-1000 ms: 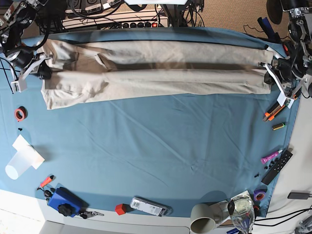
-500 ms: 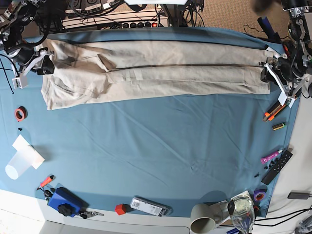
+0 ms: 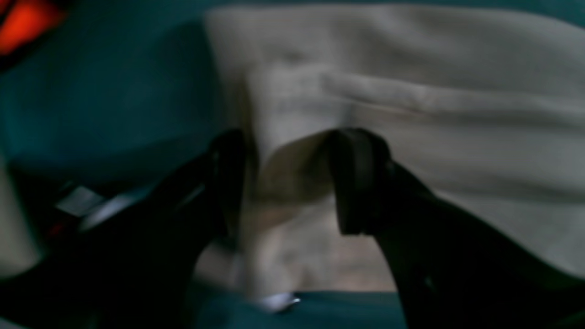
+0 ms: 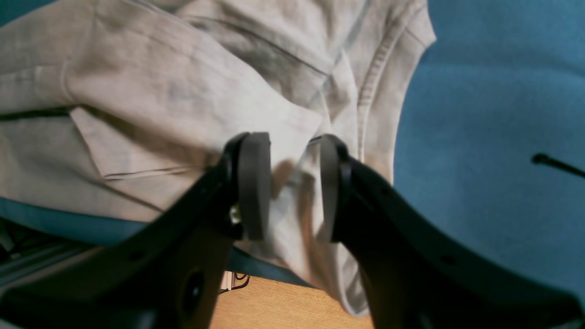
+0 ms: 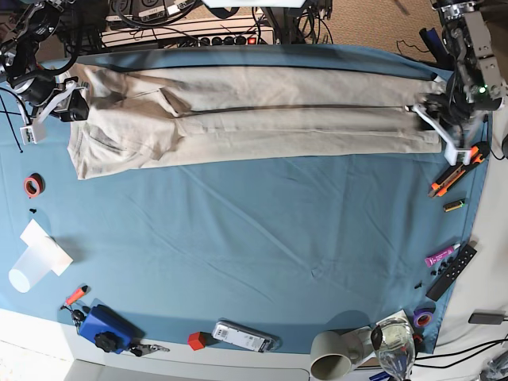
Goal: Fold the T-shirt properly
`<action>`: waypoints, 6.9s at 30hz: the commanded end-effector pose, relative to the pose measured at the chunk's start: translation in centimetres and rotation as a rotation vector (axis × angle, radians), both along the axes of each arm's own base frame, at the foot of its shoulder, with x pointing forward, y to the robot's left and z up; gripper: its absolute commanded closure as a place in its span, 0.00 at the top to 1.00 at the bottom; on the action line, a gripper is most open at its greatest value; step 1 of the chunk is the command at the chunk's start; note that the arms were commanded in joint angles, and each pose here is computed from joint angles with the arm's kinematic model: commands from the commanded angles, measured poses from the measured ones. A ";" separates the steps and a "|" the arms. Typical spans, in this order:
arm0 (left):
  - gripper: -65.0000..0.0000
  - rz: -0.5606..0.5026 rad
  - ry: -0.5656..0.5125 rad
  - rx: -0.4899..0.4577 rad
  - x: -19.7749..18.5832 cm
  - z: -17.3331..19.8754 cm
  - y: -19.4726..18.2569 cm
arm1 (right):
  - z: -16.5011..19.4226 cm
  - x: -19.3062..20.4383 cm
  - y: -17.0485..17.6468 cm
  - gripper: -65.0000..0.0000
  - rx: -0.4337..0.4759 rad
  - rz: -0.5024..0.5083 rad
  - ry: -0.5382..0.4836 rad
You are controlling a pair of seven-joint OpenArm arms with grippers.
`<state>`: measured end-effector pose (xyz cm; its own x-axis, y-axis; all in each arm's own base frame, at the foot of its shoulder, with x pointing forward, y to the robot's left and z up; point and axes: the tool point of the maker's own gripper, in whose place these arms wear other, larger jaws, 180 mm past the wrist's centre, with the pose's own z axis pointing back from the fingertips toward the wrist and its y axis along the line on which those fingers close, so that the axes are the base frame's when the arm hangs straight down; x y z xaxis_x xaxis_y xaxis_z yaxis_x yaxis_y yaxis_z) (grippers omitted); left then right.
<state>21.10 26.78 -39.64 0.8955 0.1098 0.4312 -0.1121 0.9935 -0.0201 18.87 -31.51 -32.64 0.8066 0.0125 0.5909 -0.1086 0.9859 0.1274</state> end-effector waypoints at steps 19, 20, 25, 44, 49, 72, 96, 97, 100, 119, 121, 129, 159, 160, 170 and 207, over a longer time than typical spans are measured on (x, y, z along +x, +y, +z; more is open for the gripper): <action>0.00 -0.119 0.079 -0.311 -3.1 -2.5 -5.2 | 1.3 0.7 -0.4 0.29 -0.022 0.010 -0.043; 0.00 -0.120 0.076 -0.306 -3.0 -2.4 -5.1 | 1.3 0.7 -0.4 0.29 -0.022 0.010 -0.043; 0.00 -0.124 0.041 -0.212 -2.2 -1.0 -3.7 | 1.4 0.9 -0.4 0.29 -0.021 0.010 -0.052; 0.00 -0.445 -0.452 -0.317 0.2 12.5 -10.9 | 2.0 1.6 -0.4 0.29 -0.016 0.004 -0.099; 0.00 -0.593 -0.488 -0.415 -0.8 13.3 -16.8 | 2.0 1.6 -0.4 0.29 -0.015 0.004 -0.102; 0.00 -0.780 -0.565 -0.506 -0.4 13.1 -33.0 | 2.0 1.6 -0.4 0.29 -0.014 0.004 -0.103; 0.44 -0.827 -0.539 -0.550 -0.7 13.3 -36.0 | 2.1 1.6 -0.4 0.29 -0.015 0.004 -0.106; 0.44 -0.809 -0.522 -0.543 -0.7 13.2 -35.7 | 2.1 1.6 -0.4 0.29 -0.014 0.004 -0.106; 0.44 -0.784 -0.490 -0.503 -0.9 12.8 -34.8 | 2.2 1.7 -0.3 0.29 -0.005 0.007 -0.114; 0.44 -0.756 -0.377 -0.295 -5.5 10.2 -29.5 | 2.9 2.6 -2.1 0.56 -0.096 -0.018 -0.127; 0.44 -0.755 -0.368 -0.299 -5.8 10.1 -29.5 | 2.8 2.5 -2.1 0.56 -0.098 -0.019 -0.124; 0.44 -0.754 -0.365 -0.300 -5.9 10.0 -29.5 | 1.4 3.0 -4.4 0.56 -0.076 -0.148 -0.119; 0.44 -0.751 -0.385 -0.305 -5.7 10.3 -29.6 | -9.7 -0.2 -1.2 0.56 0.305 -0.176 0.212; 0.44 -0.751 -0.385 -0.306 -5.7 10.3 -29.6 | -10.2 -0.4 -0.7 0.56 0.314 -0.165 0.231; 0.44 -0.750 -0.392 -0.307 -5.6 10.4 -29.6 | -10.8 0.2 2.5 0.00 0.367 -0.073 0.255; 0.44 -0.675 -0.369 -0.221 -4.8 9.6 -27.9 | 5.1 7.2 1.1 0.00 0.253 0.081 -0.262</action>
<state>16.12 -0.79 -30.92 0.6224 -0.3070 0.7200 0.5595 0.8178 -0.1348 25.36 -30.12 -29.34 0.6740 -0.1119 0.7302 -0.2222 0.9120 0.3449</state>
